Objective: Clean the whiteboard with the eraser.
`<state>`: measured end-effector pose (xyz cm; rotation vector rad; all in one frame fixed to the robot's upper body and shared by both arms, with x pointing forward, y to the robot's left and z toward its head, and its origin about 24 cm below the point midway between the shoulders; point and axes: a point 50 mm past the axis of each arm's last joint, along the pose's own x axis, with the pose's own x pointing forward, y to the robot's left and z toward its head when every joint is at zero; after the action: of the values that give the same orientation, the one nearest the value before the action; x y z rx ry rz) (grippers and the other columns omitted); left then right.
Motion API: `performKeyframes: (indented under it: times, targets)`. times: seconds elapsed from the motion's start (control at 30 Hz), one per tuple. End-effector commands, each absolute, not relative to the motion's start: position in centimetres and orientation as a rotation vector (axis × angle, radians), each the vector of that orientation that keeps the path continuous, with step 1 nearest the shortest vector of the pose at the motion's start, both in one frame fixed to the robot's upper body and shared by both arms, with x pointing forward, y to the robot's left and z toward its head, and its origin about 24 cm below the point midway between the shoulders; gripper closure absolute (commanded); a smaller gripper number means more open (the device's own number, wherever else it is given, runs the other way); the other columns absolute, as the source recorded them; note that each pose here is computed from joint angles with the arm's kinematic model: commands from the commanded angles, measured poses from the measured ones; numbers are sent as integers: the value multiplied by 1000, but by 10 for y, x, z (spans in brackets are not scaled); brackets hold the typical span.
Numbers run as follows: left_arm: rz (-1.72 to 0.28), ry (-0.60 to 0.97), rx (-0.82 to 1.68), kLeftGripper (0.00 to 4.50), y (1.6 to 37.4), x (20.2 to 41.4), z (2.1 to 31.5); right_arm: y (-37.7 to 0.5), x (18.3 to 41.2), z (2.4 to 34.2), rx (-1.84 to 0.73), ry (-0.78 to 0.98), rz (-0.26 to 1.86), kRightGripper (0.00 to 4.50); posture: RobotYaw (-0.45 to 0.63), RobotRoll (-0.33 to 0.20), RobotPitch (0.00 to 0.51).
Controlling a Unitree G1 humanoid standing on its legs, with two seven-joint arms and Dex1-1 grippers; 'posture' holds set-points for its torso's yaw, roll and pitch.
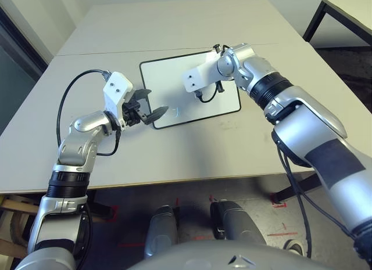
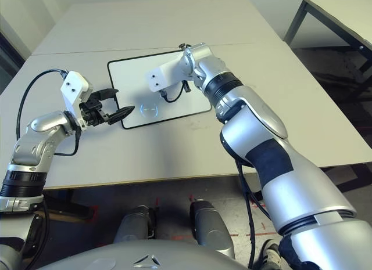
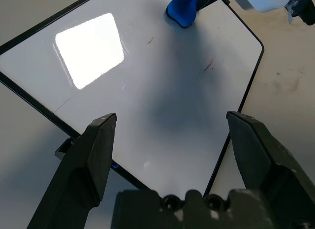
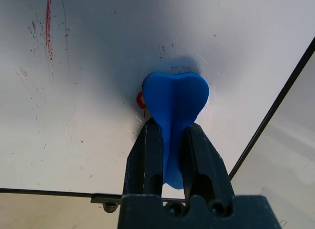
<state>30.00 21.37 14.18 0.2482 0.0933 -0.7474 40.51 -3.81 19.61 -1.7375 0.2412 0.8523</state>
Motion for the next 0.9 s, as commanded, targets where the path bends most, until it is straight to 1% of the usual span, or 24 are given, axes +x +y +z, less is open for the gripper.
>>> performKeyframes:
  times: [0.03,0.33,0.57,0.7,0.9]
  targets:
    - [-747,90,247,0,214,299,143,-46,404,176,-1739,315,878,4163,-26,0,75]
    - [-751,86,249,0,213,301,145,-85,413,180,-1731,404,789,4163,-37,0,70]
    - [-755,84,250,0,213,303,146,-103,416,184,-1721,438,743,4163,-46,0,64]
    - [-758,83,250,0,213,304,147,-104,415,183,-1715,440,744,4163,-53,0,64]
    - [-761,85,250,0,213,304,147,-87,409,175,-1705,412,820,4163,-55,0,66]
